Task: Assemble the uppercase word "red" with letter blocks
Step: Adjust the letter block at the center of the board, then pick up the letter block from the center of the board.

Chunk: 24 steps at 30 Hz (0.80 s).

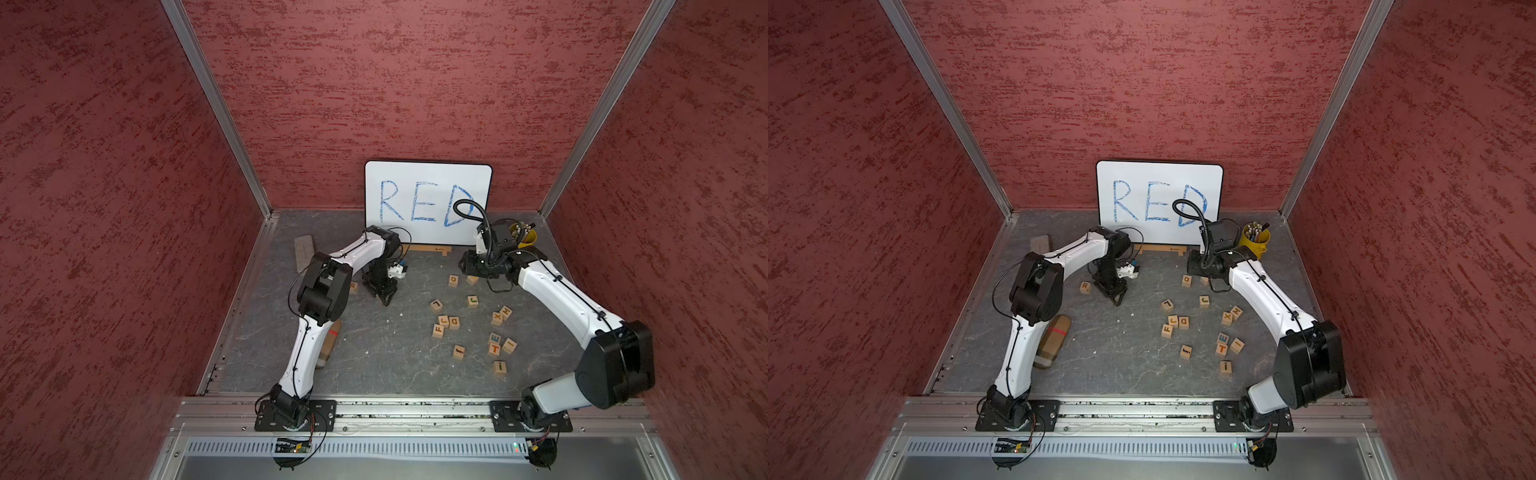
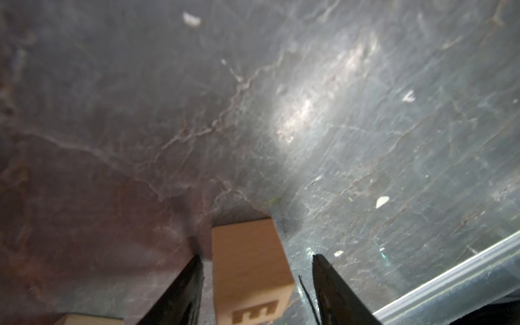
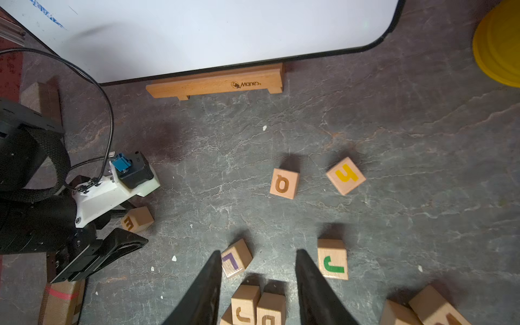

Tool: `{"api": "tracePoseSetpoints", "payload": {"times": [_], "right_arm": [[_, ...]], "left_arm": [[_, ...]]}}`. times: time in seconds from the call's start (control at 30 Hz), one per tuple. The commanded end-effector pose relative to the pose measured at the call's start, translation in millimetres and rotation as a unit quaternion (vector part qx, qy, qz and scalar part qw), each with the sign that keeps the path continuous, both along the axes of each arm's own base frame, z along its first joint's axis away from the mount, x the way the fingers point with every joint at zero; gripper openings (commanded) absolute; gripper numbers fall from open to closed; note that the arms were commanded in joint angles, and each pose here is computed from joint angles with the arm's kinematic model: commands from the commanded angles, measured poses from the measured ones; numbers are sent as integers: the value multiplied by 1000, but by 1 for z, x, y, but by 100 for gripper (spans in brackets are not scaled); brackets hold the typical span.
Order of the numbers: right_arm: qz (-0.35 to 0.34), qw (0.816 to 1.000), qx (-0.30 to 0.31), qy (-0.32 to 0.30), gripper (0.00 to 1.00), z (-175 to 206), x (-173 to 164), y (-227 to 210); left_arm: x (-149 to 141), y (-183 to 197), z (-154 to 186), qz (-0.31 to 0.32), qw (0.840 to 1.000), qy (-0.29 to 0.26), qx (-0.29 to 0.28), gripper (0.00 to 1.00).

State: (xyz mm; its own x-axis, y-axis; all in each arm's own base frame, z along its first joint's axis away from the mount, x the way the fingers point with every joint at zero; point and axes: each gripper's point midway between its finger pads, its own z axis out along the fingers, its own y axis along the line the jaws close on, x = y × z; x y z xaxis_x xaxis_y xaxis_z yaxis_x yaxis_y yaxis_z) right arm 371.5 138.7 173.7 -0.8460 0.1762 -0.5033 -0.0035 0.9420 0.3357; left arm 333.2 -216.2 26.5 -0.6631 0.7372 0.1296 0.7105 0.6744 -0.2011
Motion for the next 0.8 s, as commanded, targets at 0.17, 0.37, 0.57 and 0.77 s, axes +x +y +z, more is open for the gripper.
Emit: {"api": "tracePoseSetpoints", "payload": {"times": [0.17,0.37,0.57,0.77], "right_arm": [[-2,1000,4,-21,45,8,3,-5],[-11,1000,0,-29,45,19,-1,-11],[-28,999,-5,-35,45,28,-1,-18],[-45,998,-1,-38,45,32,2,-20]], "left_arm": [[45,-10,42,-60,986,-153,-20,83],[40,-19,74,-224,955,-171,-90,85],[13,4,92,-394,902,-113,-133,85],[-3,17,83,-508,843,-92,-150,84]]}}
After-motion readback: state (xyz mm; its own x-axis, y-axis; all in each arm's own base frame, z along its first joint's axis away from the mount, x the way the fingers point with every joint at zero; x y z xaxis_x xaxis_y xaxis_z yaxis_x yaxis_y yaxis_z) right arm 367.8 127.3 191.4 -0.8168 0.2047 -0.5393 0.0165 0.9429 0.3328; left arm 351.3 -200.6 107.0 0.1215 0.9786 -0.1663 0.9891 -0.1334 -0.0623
